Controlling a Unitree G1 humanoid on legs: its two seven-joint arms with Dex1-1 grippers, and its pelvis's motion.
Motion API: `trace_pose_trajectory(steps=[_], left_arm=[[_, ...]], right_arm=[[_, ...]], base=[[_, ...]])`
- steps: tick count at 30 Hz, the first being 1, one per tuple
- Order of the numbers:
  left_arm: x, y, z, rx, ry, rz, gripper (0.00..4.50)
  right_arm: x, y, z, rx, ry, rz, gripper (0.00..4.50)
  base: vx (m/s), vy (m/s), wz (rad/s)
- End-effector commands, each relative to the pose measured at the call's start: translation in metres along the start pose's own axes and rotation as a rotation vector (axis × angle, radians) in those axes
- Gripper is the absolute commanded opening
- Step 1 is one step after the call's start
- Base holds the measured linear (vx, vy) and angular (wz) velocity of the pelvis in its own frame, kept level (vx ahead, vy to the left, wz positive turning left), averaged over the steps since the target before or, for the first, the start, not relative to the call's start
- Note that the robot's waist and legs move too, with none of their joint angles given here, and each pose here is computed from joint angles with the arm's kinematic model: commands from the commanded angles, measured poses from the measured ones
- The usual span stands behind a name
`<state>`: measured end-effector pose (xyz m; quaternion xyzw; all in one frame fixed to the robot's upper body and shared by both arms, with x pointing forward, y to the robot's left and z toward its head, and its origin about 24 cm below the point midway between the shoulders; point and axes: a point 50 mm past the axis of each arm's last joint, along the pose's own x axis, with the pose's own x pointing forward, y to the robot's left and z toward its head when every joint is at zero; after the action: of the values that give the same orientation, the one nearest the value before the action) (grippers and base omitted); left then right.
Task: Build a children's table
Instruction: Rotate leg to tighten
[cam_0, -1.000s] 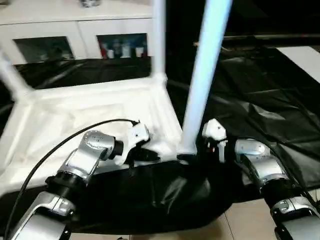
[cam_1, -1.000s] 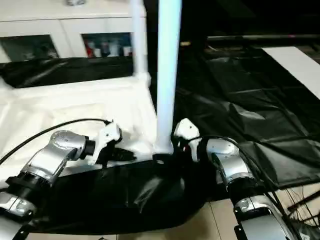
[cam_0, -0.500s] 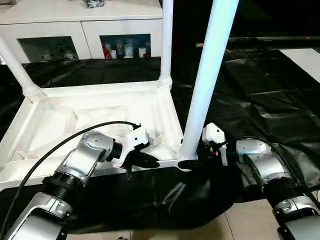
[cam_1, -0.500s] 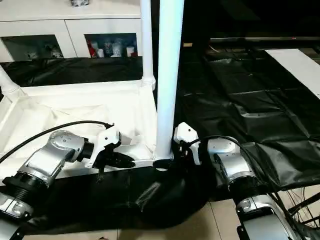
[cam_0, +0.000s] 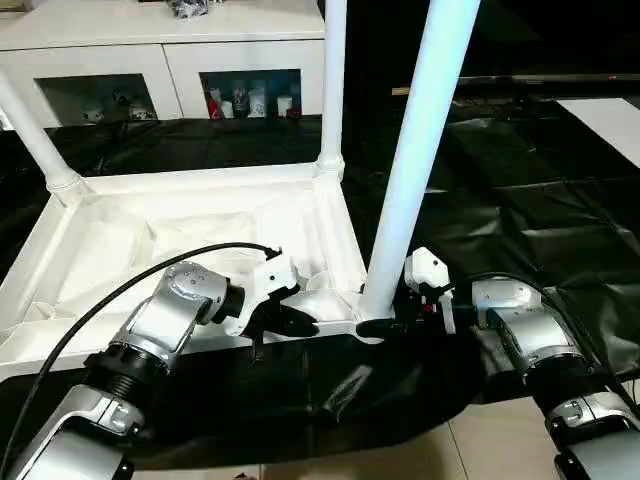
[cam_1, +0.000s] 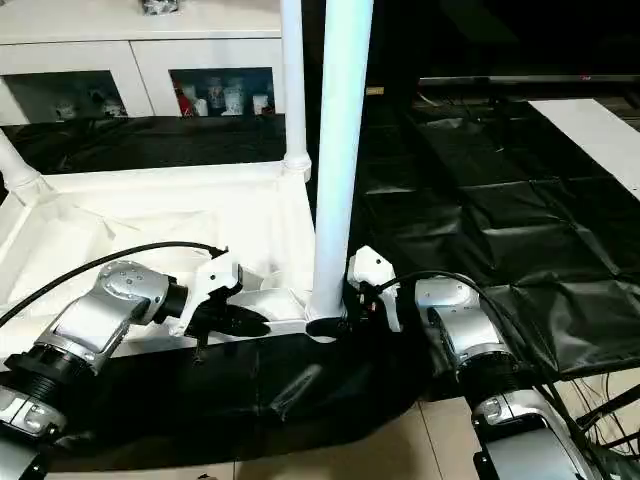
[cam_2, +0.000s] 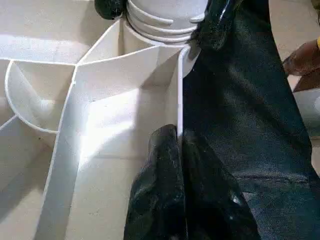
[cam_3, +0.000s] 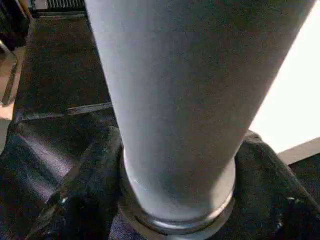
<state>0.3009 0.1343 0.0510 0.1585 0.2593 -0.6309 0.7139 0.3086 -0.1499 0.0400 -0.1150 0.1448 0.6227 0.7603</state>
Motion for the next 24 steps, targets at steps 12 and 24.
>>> trace_pose_trajectory(steps=[12,24], left_arm=[[0.033,0.015,-0.003,-0.128,0.004,0.23,0.0],[0.077,0.029,0.025,-0.242,-0.057,0.482,0.0]], right_arm=[[0.037,-0.016,-0.017,0.287,-0.057,-0.482,2.69],[0.097,-0.016,-0.003,0.513,-0.069,-0.905,2.69]], base=[[-0.015,-0.001,-0.01],[0.0,0.0,0.0]])
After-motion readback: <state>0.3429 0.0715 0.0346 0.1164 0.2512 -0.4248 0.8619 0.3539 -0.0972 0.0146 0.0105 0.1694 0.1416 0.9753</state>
